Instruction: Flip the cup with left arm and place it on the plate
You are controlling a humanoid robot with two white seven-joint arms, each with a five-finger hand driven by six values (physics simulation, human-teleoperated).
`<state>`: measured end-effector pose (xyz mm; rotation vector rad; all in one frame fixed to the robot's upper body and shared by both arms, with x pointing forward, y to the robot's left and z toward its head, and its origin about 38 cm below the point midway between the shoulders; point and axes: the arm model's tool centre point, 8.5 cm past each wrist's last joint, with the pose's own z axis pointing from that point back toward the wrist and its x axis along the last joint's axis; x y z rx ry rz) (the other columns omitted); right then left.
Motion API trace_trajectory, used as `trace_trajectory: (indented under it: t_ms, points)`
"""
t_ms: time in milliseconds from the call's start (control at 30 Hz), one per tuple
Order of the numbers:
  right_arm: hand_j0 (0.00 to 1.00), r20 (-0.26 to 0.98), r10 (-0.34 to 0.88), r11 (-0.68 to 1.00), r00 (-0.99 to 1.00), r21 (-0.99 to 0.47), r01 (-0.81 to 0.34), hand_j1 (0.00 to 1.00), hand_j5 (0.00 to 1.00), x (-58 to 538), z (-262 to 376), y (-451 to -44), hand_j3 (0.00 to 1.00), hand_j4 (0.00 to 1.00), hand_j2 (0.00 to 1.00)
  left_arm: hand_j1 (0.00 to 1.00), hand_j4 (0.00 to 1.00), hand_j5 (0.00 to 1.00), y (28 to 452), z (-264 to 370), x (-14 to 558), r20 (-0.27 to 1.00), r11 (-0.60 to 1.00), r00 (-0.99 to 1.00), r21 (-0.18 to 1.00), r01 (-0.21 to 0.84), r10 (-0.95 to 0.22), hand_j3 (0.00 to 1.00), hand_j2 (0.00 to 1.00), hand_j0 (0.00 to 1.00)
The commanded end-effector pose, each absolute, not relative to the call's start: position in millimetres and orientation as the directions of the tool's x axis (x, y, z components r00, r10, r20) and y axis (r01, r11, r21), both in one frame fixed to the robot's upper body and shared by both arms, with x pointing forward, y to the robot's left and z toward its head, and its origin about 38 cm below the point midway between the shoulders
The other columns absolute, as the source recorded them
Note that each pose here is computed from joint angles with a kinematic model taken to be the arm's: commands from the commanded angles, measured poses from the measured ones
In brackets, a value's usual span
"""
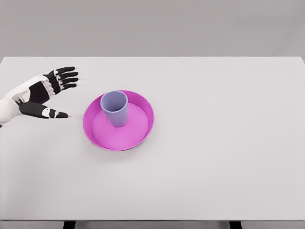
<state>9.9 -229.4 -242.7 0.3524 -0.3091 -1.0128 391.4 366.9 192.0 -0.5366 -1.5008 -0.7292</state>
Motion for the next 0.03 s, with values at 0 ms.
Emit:
trace_trajectory:
  t_ms: [0]
  points:
    - [1.0,0.089,-0.864,0.483,0.496,0.424,0.766,1.0,1.0,9.1,-242.6,-229.4,1.0,1.0,1.0,1.0,1.0,1.0,382.7,196.1,391.1,0.991,0.69,-0.059,0.125,0.713,-0.12,1.0,1.0,1.0]
